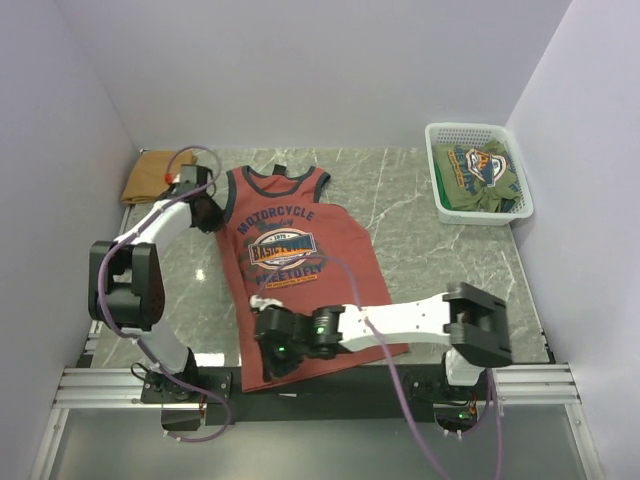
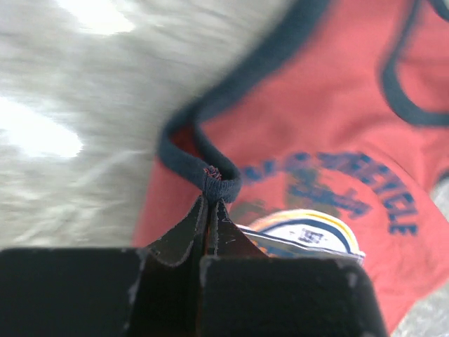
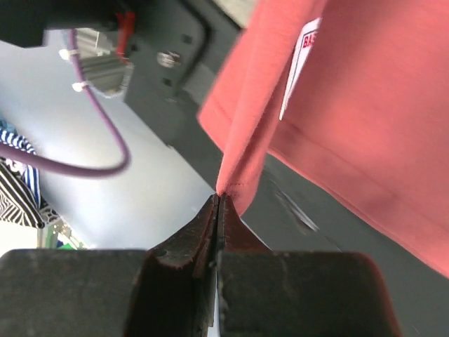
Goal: Fold and stack the tank tops
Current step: Fold the tank top
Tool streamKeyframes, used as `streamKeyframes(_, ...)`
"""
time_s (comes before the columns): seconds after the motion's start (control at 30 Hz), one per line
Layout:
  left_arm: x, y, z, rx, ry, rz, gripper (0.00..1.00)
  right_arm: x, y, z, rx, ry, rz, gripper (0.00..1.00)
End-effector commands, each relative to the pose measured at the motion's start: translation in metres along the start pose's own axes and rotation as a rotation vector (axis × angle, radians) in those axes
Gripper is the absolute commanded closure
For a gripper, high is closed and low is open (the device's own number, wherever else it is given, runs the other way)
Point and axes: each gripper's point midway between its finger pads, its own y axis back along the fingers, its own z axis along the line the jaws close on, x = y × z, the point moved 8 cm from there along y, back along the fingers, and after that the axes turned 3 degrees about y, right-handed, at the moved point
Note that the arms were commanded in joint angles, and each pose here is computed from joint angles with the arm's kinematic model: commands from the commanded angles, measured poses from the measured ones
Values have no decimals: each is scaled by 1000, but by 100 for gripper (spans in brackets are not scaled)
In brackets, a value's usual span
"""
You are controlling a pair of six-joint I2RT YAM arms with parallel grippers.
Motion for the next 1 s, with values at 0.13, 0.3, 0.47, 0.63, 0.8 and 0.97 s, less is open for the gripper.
streamKeyframes(0.13, 23, 0, -72, 120, -103, -9, 99, 21, 22, -28, -46, -96, -64, 100)
streamKeyframes(0.3, 43, -7, -96, 137, -150, 10, 100, 35, 23, -49, -19, -151, -77, 100)
streamKeyframes(0.47, 54, -12, -109, 144, -171, 21, 100, 46, 23, -68, 22, -186, -87, 100)
streamKeyframes(0.63, 61, -19, -110, 143, -186, 38, 99, 51, 18, -78, 44, -202, -85, 100)
streamKeyframes(0.8, 62, -19, -112, 171, -198, 42, 95, 51, 15, -83, 65, -207, -90, 100)
streamKeyframes(0.97, 63, -20, -115, 183, -218, 53, 86, 51, 15, -87, 92, -209, -98, 99)
